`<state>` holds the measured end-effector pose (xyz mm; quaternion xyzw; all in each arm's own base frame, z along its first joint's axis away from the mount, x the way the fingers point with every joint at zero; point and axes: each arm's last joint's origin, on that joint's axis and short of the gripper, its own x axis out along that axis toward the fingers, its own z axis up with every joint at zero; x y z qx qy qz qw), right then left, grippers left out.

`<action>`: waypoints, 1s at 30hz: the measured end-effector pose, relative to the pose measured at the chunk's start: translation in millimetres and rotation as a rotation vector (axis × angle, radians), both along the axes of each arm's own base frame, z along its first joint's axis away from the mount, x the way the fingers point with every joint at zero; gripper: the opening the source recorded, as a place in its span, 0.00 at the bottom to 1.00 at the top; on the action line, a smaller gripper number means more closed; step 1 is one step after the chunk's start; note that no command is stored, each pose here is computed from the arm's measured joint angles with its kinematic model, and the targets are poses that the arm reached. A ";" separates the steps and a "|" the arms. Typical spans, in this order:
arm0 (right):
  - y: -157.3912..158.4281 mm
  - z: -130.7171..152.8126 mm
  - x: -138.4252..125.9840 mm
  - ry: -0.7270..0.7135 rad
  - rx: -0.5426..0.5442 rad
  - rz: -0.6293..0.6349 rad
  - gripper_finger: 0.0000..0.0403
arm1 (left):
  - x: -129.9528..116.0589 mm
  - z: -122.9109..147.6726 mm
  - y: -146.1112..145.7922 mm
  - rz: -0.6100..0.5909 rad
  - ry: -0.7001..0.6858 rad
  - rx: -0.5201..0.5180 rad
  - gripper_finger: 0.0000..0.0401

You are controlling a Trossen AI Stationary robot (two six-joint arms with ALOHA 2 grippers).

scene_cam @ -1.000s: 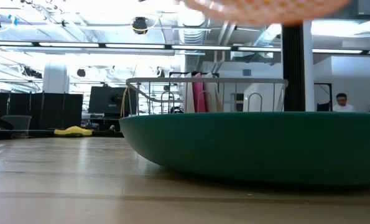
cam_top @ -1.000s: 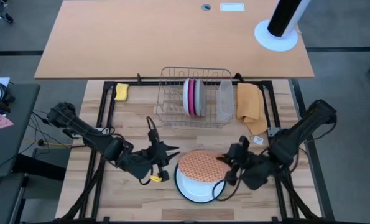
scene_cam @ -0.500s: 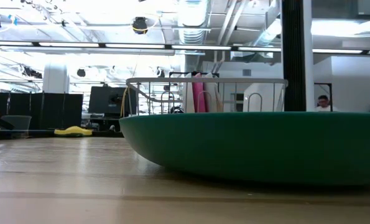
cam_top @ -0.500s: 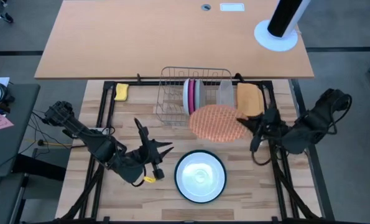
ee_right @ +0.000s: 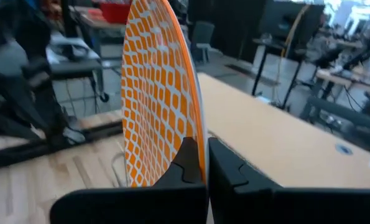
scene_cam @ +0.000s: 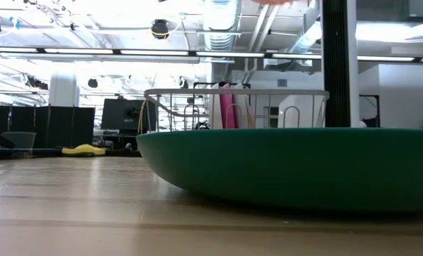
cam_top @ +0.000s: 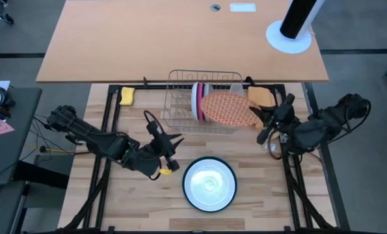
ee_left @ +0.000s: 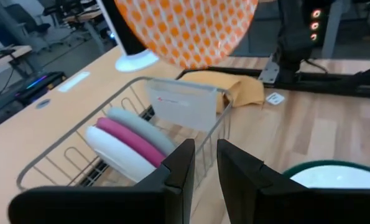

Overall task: Sort dishes
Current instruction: Put the orange plate into the dish rack

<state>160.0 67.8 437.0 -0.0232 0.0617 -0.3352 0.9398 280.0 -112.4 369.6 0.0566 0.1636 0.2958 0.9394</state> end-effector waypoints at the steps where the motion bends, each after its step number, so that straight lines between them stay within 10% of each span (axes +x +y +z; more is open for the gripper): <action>1: 1.0 4.4 -1.4 -0.014 -0.009 0.014 0.00 | 0.0 -0.7 1.2 0.006 0.006 0.000 0.16; 18: 46.1 17.9 -24.3 -0.059 -0.081 0.353 0.00 | -4.3 -8.4 3.8 0.019 0.054 -0.037 0.16; 30: 53.6 -6.3 -20.2 -0.003 -0.145 0.216 0.00 | -4.5 -8.9 3.7 0.013 0.062 -0.037 0.16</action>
